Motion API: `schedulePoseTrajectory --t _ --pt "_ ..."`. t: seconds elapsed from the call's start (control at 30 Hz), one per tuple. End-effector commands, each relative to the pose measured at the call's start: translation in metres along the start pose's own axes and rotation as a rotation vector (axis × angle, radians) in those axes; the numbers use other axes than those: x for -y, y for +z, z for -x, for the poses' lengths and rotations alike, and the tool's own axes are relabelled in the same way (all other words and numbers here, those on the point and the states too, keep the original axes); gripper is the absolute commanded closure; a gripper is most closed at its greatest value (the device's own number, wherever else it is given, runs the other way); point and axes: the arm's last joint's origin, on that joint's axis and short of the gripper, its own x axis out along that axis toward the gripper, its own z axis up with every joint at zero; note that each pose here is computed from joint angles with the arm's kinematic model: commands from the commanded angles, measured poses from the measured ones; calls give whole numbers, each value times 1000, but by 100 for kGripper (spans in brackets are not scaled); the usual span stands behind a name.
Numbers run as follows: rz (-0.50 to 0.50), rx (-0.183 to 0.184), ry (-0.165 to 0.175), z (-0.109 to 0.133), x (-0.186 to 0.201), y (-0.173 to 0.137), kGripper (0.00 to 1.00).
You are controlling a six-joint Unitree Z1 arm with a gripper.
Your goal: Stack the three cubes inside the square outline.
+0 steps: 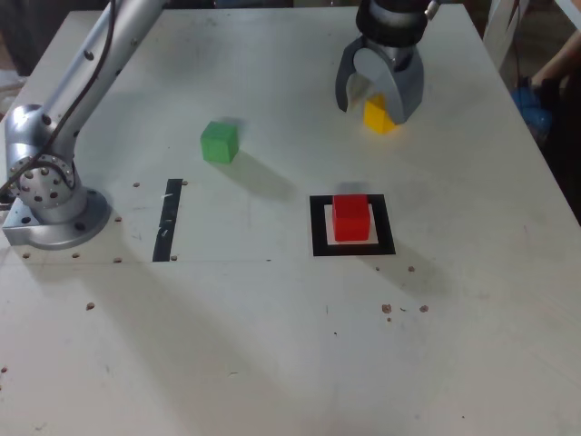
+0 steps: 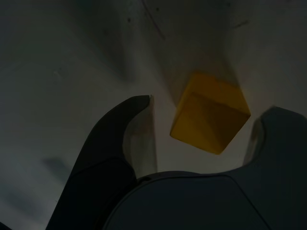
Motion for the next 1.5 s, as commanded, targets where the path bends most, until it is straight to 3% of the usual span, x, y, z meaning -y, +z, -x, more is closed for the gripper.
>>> schedulePoseTrajectory --t 0.0,0.33,0.47,0.57,0.8,0.97,1.07,1.3,1.37,1.47 --pt "1 -3 -6 -1 1 -1 83" --pt "-5 -22 -21 -1 2 -1 83" --pt "-10 -50 -8 18 5 -3 83" --pt "9 -71 21 42 15 -6 83" --pt "150 -46 93 103 84 -22 83" --pt "180 -5 124 130 159 1 85" --pt "194 12 112 132 195 21 86" --pt "272 14 30 122 230 51 86" --pt "287 7 26 120 229 52 86" --pt "291 -9 46 118 223 45 85"
